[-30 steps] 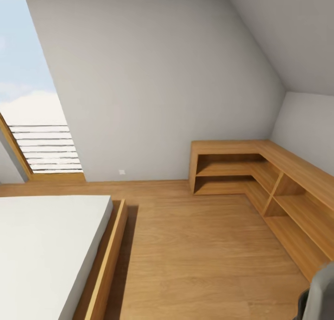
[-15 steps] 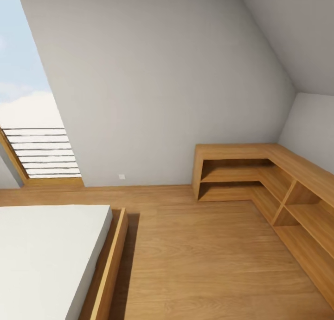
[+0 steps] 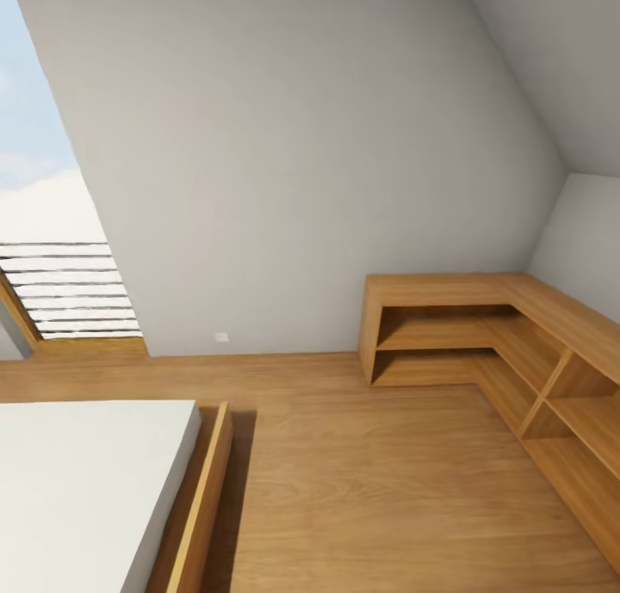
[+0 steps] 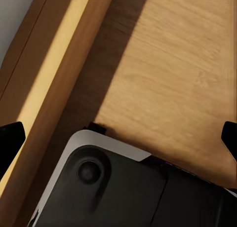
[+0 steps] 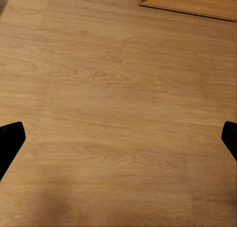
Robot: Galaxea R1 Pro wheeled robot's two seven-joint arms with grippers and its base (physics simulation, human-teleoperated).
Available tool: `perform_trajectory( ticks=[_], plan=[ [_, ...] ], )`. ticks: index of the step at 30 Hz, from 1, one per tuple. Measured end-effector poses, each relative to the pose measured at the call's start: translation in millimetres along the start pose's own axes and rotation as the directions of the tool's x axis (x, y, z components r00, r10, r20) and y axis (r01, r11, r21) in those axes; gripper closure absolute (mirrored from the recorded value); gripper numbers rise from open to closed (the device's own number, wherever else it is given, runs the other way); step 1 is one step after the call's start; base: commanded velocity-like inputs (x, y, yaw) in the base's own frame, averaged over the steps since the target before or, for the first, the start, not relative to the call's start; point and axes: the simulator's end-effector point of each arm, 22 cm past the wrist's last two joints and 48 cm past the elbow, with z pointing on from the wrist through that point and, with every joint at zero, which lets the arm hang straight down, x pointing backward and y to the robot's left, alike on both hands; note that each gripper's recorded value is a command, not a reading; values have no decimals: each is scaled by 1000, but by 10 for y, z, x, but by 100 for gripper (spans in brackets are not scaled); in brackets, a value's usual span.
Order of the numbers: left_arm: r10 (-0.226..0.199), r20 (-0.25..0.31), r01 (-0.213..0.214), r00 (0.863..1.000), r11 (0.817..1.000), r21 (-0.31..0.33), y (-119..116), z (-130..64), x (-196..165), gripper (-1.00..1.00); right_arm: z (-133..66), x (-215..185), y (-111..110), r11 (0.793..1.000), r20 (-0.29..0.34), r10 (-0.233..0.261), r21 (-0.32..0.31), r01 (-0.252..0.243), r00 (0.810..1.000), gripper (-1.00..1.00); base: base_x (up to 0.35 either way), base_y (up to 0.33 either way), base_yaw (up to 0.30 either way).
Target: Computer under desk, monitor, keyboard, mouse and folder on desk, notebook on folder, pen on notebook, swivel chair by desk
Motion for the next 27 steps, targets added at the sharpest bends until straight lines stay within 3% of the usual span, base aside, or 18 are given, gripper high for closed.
perform_trajectory(
  ticks=[27],
  plan=[
    [-2, 11, 2, 1000, 1000, 6, -25, 2, -44, -100, 11, -64, -7, 1000, 17, 1, 2, -1, 1000, -100, 335, 0, -20]
  ],
)
